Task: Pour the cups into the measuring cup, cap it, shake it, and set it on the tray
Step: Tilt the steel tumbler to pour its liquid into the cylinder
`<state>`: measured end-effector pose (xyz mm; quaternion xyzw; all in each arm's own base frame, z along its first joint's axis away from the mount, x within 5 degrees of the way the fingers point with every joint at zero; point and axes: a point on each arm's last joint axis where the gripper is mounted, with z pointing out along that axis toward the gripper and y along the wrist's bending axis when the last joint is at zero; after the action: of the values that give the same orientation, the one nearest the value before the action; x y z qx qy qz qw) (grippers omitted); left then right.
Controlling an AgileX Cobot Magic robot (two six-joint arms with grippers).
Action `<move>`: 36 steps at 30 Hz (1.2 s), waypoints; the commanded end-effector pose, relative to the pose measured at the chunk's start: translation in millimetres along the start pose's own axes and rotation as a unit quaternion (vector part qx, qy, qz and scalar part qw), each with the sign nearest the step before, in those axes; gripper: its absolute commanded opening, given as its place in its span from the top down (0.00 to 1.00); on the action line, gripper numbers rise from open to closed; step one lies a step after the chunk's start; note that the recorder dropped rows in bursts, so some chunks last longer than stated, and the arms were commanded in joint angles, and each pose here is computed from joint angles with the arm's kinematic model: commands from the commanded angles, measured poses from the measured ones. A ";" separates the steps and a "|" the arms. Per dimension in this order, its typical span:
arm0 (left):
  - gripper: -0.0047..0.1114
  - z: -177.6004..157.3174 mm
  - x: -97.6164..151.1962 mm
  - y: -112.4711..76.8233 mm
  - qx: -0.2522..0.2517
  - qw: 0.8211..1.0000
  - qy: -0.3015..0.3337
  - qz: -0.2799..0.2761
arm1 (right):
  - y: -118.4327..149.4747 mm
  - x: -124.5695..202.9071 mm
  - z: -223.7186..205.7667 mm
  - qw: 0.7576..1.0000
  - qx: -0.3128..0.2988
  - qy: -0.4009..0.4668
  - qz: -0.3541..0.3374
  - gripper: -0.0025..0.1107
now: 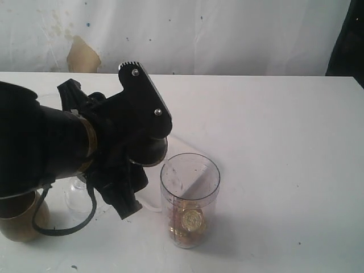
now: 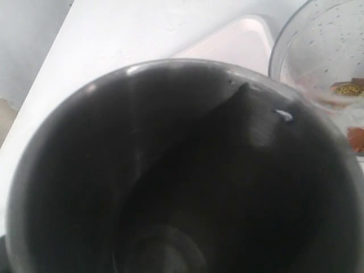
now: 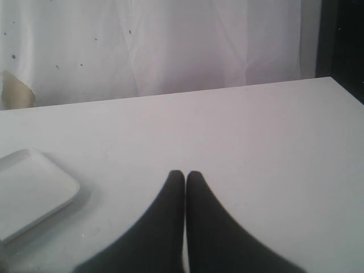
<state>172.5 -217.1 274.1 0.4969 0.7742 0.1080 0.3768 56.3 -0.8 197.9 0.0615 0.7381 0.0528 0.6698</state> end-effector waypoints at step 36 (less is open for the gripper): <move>0.96 -0.1 -31.0 -19.0 -0.125 0.978 0.045 0.158 | -0.1 0.9 -0.1 1.000 -0.001 -0.003 -0.001 0.98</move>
<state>165.7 -250.5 268.7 0.5545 0.7089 0.2528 0.3551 56.3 -0.8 197.9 0.0615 0.7381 0.0528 0.6698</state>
